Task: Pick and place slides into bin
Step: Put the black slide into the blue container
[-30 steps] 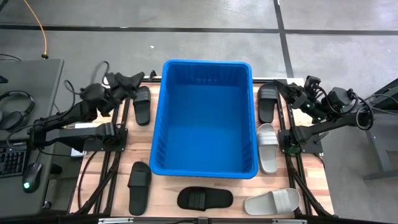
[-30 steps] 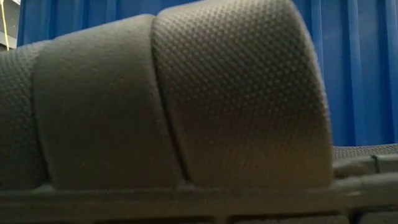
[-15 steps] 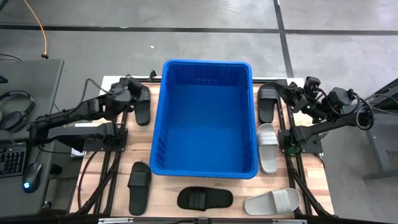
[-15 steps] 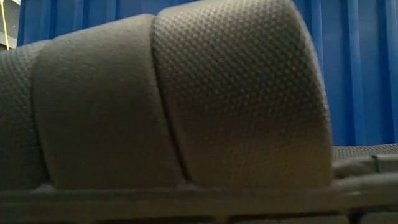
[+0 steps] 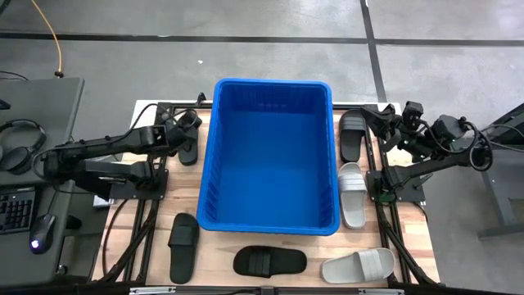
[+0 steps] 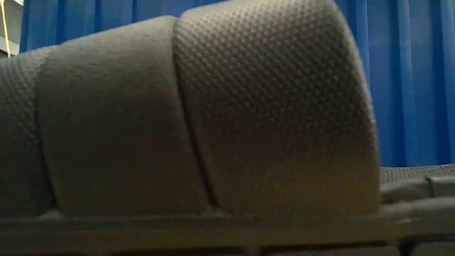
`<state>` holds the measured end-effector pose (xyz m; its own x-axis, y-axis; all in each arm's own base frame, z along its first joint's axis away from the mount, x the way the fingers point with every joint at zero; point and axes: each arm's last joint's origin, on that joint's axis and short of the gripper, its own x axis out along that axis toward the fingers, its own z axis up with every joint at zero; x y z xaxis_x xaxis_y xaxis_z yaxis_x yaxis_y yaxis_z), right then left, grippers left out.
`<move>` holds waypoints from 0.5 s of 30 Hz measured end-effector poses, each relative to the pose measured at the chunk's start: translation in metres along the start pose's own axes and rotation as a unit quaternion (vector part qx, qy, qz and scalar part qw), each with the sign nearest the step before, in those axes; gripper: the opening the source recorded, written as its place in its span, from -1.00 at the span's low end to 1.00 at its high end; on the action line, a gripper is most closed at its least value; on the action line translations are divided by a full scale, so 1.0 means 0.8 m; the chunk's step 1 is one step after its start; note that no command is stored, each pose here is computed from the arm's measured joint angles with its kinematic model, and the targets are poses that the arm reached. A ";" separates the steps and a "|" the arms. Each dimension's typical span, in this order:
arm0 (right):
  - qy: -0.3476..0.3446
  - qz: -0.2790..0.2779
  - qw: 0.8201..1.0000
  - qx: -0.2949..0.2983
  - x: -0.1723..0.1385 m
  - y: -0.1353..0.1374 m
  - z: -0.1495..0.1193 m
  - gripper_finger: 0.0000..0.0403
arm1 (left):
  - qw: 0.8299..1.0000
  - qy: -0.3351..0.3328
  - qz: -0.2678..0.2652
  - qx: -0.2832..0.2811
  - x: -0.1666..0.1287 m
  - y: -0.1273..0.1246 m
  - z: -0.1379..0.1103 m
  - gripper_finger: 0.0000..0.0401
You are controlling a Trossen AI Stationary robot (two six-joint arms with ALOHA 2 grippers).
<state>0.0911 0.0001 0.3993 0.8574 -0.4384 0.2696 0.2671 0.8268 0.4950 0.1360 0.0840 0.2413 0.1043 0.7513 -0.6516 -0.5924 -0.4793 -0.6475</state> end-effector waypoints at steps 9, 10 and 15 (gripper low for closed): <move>0.000 0.000 1.000 0.002 0.000 0.000 0.000 -1.00 | 0.995 0.073 0.024 0.068 0.006 0.000 -0.012 -0.70; 0.000 0.000 1.000 0.002 0.000 0.000 0.000 -1.00 | 0.994 0.077 0.028 0.071 0.008 -0.001 -0.014 -0.70; 0.001 0.000 1.000 0.003 0.000 0.000 0.000 -1.00 | 0.996 0.067 0.049 0.040 0.016 0.000 -0.020 -0.70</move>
<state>0.0912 0.0001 0.3992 0.8579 -0.4380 0.2686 0.2647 0.8249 0.4995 0.1500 0.0861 0.2265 0.1449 0.6333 -0.7602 -0.6657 -0.5060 -0.5484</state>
